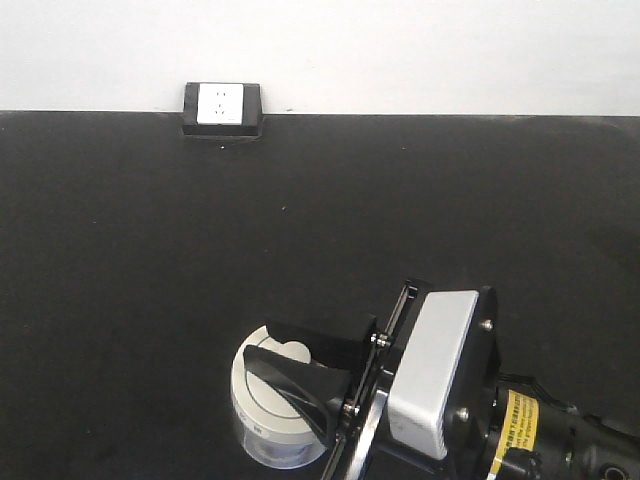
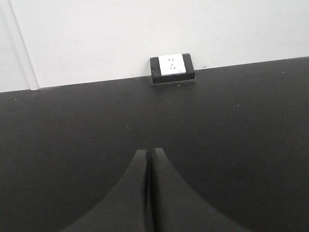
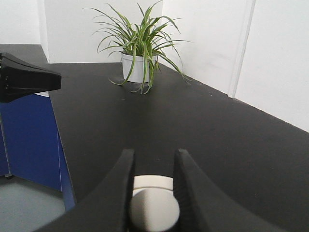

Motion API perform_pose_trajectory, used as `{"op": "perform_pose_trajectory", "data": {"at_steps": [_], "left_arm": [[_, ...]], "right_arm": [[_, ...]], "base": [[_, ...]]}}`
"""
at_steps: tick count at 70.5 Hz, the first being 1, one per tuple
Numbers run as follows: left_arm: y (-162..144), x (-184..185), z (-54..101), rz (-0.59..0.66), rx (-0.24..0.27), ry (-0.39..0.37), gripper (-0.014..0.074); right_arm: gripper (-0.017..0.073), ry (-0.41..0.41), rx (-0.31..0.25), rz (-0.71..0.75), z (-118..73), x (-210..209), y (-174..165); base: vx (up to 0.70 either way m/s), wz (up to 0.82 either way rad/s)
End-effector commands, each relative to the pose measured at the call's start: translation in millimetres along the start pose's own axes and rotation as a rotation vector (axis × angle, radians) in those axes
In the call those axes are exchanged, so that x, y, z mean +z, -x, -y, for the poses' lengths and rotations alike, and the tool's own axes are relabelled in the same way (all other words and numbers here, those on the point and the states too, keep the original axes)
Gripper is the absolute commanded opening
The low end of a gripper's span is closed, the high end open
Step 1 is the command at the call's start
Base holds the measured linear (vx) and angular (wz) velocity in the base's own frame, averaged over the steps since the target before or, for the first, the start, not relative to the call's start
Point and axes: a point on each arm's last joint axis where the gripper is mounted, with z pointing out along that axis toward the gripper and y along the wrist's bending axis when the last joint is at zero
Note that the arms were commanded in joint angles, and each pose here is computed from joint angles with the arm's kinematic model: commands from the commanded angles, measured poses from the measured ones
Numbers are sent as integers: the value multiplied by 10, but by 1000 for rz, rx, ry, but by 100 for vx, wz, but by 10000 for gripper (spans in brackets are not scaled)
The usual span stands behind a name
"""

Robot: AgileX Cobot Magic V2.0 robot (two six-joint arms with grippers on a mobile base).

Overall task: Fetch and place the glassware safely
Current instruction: 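Hold the jar in the right gripper as the base stops at the black bench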

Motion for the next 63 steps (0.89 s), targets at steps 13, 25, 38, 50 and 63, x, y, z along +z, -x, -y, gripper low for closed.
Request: {"op": "perform_pose_trajectory", "data": {"at_steps": [13,25,38,50,63], "left_arm": [[126,-17,3,78,-6,-8,-7],[126,-17,3,78,-6,-8,-7],[126,-17,3,78,-6,-8,-7],[126,-17,3,78,-6,-8,-7],[126,-17,3,78,-6,-8,-7]], "right_arm": [[-3,7,0,153,2,-15,235],[-3,7,0,153,2,-15,235],[-3,7,0,155,1,-16,237],[-3,7,0,155,1,-16,237],[-3,7,0,154,2,-15,236]], "base": [[0,0],[0,0],[0,0],[0,0],[0,0]]}}
